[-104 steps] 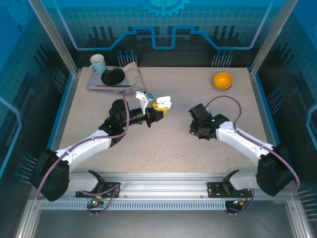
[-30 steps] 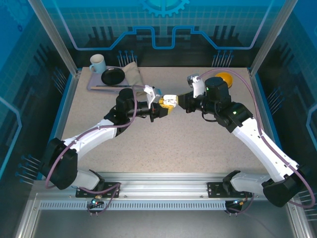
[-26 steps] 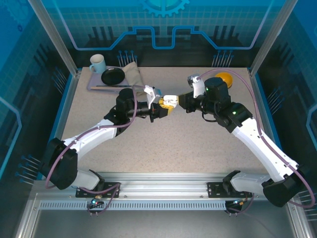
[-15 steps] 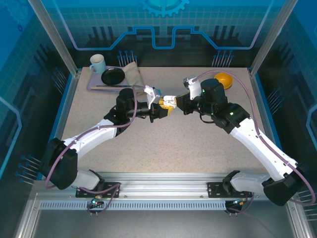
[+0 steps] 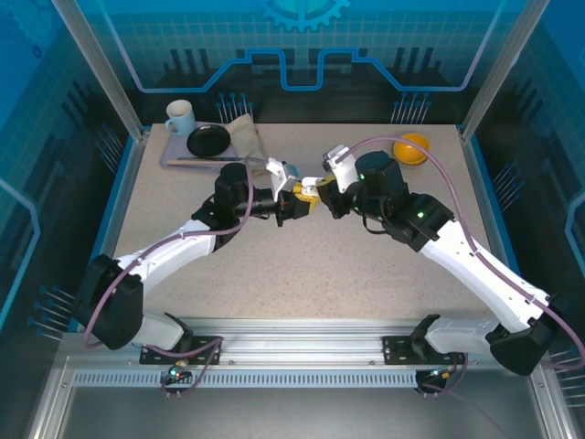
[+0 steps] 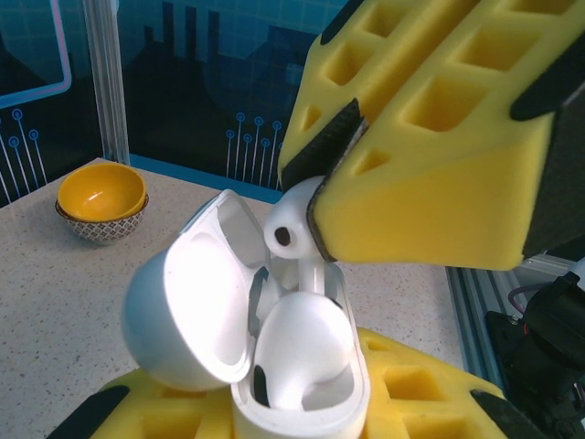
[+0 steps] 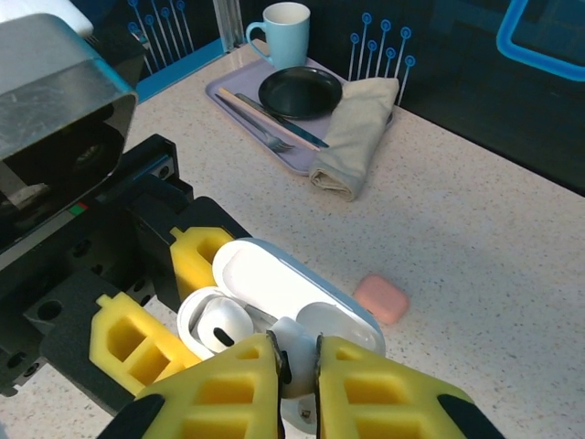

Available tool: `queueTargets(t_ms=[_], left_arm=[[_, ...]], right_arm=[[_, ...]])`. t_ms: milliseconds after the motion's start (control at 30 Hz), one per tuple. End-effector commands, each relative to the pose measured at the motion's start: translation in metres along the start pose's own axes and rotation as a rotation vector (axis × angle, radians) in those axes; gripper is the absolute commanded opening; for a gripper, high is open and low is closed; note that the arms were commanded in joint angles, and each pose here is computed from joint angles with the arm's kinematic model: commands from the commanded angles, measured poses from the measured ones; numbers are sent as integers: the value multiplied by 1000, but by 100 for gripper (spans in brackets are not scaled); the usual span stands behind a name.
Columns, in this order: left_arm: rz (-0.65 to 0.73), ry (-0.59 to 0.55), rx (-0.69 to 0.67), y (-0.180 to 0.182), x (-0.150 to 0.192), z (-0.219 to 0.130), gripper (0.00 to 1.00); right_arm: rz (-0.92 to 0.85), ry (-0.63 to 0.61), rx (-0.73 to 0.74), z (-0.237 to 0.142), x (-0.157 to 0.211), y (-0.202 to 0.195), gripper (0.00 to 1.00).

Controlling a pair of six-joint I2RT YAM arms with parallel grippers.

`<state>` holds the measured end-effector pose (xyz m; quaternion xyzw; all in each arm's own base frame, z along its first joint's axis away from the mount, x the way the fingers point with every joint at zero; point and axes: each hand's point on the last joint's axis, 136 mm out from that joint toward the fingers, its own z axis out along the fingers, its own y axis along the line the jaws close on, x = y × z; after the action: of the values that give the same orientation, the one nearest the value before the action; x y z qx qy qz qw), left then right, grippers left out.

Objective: Insert wireless bluetooth earbuds into charging case

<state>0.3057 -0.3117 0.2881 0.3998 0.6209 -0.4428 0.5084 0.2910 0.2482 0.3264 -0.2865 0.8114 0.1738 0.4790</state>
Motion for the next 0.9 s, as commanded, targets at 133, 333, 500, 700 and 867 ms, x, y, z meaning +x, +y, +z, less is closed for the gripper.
queueTargets(t_ms=[133,333,500,700,867], left_arm=[[69,-60,12,0,-27,-1,0],[70,-59,13,0,-27,-1,0],[71,-59,15,-1,-27,-1,0],[73,-61,13,0,-28,-1,0],[72,-61,14,1,-28,0,0]], right_arm=[[1,-15,65,-6,-7,-12,11],[22,-25,82,-10,-10,-19,11],[37,-30,98,-15,-9,-27,11],[30,-17,62,-12,-5,-22,11],[0,-13,8,-11,-6,-11,11]])
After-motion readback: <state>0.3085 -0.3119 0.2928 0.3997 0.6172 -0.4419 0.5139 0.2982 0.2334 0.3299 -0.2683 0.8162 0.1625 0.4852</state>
